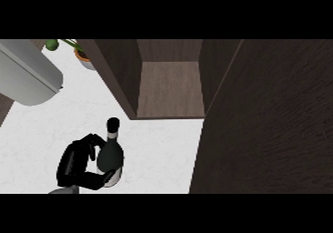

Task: Pick up the wine, place it into the cabinet and close the cabinet

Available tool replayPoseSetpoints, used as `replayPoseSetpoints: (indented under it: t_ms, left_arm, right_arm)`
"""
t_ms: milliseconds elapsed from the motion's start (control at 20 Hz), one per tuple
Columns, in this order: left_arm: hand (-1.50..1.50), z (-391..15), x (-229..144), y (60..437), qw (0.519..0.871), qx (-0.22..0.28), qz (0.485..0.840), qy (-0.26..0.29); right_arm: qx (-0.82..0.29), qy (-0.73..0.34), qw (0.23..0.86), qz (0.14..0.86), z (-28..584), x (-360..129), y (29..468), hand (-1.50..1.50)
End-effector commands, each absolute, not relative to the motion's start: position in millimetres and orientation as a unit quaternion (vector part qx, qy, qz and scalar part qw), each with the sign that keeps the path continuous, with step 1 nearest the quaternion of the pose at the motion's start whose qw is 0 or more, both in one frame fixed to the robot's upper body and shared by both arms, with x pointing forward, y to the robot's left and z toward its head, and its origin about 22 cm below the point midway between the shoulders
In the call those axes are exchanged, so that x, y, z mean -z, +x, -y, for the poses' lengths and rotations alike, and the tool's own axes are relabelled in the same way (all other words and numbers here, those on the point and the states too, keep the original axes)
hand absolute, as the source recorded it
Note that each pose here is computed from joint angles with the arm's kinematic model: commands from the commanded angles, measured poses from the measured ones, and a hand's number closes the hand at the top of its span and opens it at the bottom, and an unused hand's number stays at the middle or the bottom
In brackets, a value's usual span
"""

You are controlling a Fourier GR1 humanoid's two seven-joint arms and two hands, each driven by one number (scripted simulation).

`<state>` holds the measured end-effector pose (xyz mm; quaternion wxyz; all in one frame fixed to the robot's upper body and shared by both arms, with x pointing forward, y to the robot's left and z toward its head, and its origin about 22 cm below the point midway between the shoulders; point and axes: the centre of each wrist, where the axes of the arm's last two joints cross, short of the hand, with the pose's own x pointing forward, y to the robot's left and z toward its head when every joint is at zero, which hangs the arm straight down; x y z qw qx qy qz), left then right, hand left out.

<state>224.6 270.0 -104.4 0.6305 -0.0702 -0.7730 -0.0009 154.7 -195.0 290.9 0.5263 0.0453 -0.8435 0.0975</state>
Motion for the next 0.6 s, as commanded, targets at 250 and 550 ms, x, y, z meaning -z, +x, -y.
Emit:
replayPoseSetpoints:
  t_ms: [250, 550]
  left_arm:
    - [1.5, -216, 62, 270, 0.539, 0.004, 0.841, -0.049]
    - [1.5, -185, 27, 266, 0.551, 0.007, 0.827, -0.113]
  right_arm:
    - [-0.106, 0.074, 0.534, 0.835, 197, -286, 140, -1.5]
    - [-0.1, 0.073, 0.533, 0.837, 204, -285, 144, -1.5]
